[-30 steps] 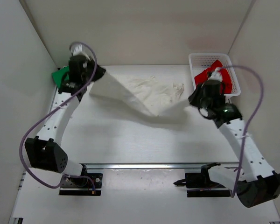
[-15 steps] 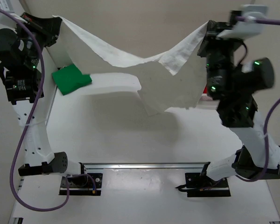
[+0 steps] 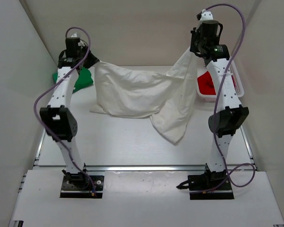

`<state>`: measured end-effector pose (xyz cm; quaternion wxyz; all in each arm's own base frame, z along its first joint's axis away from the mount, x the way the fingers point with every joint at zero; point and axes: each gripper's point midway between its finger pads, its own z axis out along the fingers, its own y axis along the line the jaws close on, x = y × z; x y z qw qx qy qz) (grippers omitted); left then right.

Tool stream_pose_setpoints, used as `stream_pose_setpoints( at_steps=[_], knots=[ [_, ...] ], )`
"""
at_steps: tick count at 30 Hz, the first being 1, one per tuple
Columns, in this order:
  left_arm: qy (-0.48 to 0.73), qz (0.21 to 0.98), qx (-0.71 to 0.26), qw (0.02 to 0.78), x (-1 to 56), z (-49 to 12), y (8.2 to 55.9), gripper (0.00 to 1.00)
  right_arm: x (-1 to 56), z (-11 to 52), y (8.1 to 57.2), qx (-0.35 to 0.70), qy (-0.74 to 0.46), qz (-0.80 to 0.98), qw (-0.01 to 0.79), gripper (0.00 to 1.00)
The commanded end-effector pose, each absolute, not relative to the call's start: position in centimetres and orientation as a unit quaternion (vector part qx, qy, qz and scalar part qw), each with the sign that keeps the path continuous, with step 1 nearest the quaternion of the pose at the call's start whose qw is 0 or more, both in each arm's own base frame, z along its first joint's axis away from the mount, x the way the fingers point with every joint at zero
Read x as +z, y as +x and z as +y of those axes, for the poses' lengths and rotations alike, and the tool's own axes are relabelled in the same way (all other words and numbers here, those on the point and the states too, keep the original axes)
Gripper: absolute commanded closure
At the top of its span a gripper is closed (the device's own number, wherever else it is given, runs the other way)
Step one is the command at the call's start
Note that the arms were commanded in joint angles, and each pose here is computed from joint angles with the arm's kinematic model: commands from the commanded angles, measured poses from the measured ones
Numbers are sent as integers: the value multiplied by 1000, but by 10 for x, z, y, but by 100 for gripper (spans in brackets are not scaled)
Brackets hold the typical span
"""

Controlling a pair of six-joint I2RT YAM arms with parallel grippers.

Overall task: Fold and stack the t-shirts
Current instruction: Flatten out the tshirt

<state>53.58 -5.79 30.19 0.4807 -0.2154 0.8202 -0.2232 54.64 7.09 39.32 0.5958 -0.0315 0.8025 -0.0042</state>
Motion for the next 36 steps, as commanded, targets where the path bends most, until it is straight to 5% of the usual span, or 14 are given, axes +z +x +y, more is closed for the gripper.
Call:
stream_pose_setpoints(
  at_steps=[1,8,13,19,22,23,32,36],
  knots=[
    [-197,796,-245,517,351,-66,566,100,465,88,546,112,-30,739,664,100],
    [-206,660,-384,612,484,-32,545,100,655,52,464,77,3,522,849,100],
    [-189,618,-321,692,539,-7,503,100,666,47,439,65,-4,513,856,100],
    [-212,650,-296,667,485,9,510,100,587,47,450,14,4,617,787,100],
    [-235,692,-267,628,416,11,503,100,468,49,452,38,17,702,711,100],
    [-235,697,-258,626,403,10,500,100,475,48,432,48,18,685,727,100],
    [-313,808,-146,477,182,33,380,100,161,74,304,93,46,884,456,100],
    [-329,844,-152,396,114,17,337,100,127,78,258,127,55,914,381,100]
  ],
)
